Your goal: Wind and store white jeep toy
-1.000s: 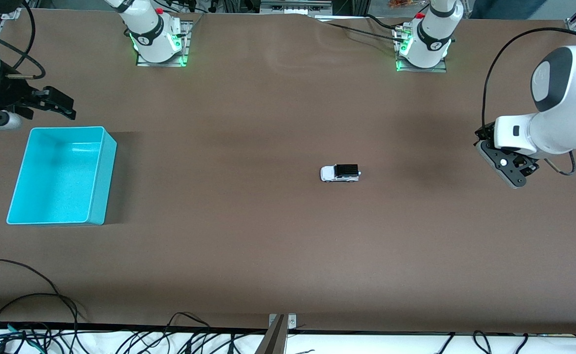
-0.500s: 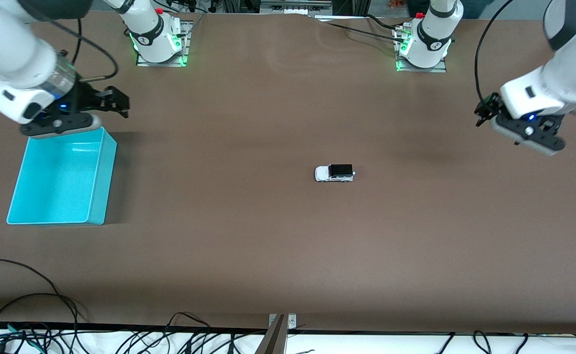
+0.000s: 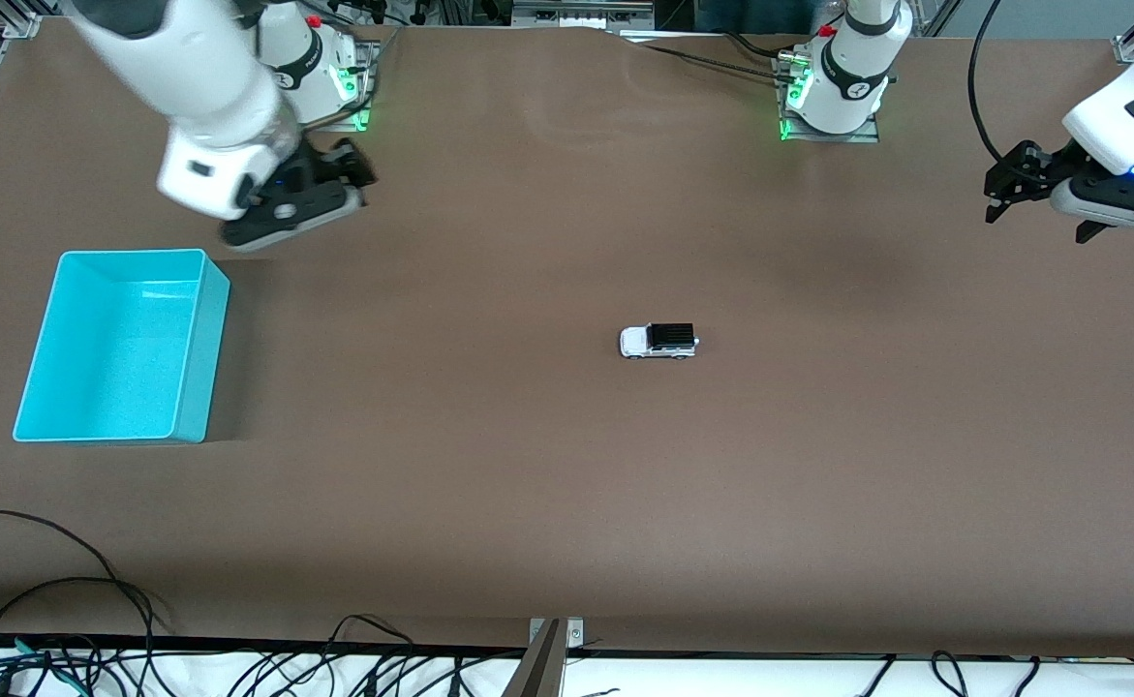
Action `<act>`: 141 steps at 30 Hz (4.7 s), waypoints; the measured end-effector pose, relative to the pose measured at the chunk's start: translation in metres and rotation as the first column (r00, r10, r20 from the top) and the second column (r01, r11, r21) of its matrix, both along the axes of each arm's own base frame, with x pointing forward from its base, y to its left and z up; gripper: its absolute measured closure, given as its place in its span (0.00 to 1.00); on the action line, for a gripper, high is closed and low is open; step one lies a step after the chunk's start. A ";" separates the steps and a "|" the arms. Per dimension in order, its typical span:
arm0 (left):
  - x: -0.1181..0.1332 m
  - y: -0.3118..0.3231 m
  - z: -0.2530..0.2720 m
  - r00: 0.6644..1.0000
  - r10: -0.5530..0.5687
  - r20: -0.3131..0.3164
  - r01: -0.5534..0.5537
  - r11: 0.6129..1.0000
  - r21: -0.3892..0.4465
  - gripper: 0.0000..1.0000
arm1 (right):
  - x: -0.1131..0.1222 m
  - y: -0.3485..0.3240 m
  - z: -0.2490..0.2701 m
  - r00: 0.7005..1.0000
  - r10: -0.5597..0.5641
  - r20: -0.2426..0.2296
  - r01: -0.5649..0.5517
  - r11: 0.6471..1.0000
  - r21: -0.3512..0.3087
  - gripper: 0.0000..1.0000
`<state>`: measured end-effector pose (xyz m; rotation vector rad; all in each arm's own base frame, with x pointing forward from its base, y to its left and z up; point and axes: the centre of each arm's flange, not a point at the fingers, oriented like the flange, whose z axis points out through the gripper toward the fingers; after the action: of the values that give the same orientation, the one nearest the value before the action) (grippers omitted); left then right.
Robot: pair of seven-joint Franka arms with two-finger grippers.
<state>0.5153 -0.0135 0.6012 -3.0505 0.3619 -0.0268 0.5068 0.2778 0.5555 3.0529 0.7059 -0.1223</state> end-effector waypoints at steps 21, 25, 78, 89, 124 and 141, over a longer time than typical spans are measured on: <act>0.021 0.008 -0.010 0.963 0.247 -0.112 -0.256 0.964 -0.073 0.00 | -0.037 0.238 -0.081 0.989 -0.135 0.056 0.129 0.987 0.093 0.00; 0.023 0.008 -0.010 0.962 0.248 -0.109 -0.257 0.964 -0.074 0.00 | -0.051 0.279 -0.109 0.990 -0.124 0.069 0.115 0.985 0.130 0.00; 0.068 0.026 -0.052 0.947 0.273 -0.171 -0.288 0.955 -0.069 0.00 | -0.023 0.348 -0.331 0.647 0.660 0.381 -0.720 0.694 0.020 0.00; 0.068 0.027 -0.052 0.946 0.274 -0.171 -0.289 0.955 -0.069 0.00 | -0.023 0.348 -0.332 0.546 0.749 0.377 -0.803 0.596 -0.022 0.00; 0.066 0.042 -0.053 0.936 0.301 -0.184 -0.318 0.946 -0.065 0.00 | -0.012 0.355 -0.375 0.478 0.761 0.439 -0.834 0.550 -0.043 0.33; 0.066 0.042 -0.053 0.935 0.301 -0.185 -0.318 0.946 -0.065 0.00 | 0.003 0.352 -0.340 0.501 0.749 0.434 -0.820 0.571 -0.038 0.40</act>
<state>0.5813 0.0286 0.5484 -3.1722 -0.1209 0.2470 0.5102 0.6294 0.2153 2.3670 2.0330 0.5967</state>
